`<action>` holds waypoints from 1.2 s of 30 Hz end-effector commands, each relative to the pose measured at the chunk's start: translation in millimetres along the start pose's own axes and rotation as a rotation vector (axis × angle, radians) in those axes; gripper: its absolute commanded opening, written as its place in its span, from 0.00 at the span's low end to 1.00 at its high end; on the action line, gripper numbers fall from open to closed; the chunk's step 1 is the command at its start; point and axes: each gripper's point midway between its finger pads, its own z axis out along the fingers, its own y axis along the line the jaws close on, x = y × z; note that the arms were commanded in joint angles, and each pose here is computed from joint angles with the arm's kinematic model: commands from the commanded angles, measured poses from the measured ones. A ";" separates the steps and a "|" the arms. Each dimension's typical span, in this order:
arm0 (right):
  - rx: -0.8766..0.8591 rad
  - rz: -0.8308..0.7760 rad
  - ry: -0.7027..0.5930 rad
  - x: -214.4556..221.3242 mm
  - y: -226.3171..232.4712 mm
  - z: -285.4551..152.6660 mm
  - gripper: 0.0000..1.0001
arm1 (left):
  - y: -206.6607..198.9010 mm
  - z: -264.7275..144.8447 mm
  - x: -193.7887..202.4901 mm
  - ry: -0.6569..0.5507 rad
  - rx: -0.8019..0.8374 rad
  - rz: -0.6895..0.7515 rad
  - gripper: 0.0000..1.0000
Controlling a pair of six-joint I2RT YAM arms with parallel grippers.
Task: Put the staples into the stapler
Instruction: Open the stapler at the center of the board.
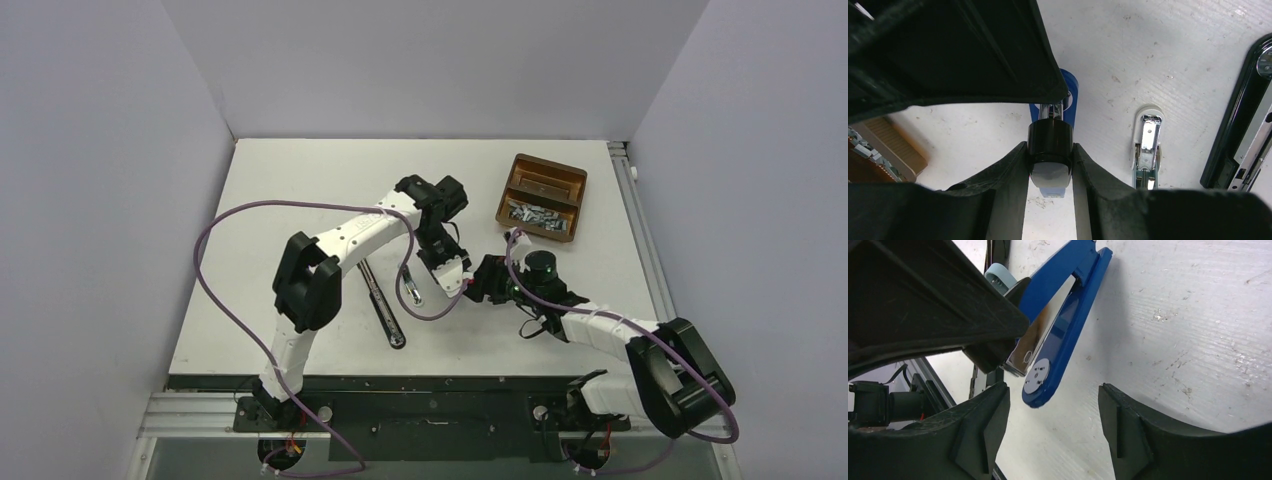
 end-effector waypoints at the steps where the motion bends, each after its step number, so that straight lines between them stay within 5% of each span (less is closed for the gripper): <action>1: -0.100 -0.043 -0.060 -27.5 25.4 7.6 0.59 | 14.3 -29.5 -32.5 -0.046 -0.091 0.073 0.10; 8: -0.134 0.011 -0.060 -26.8 29.2 14.2 0.27 | 19.9 -32.2 -39.7 -0.062 -0.119 0.088 0.05; 17: -0.091 0.067 -0.052 -7.0 10.8 15.9 0.09 | 34.0 -44.8 -46.5 -0.074 -0.198 0.100 0.00; 26: 0.088 0.098 -0.055 9.4 -28.1 12.0 0.09 | 29.9 -64.0 -36.6 -0.073 -0.242 0.050 0.00; 36: 0.169 0.101 0.022 39.7 -47.9 0.3 0.08 | 29.8 -91.0 17.1 -0.012 -0.314 -0.057 0.00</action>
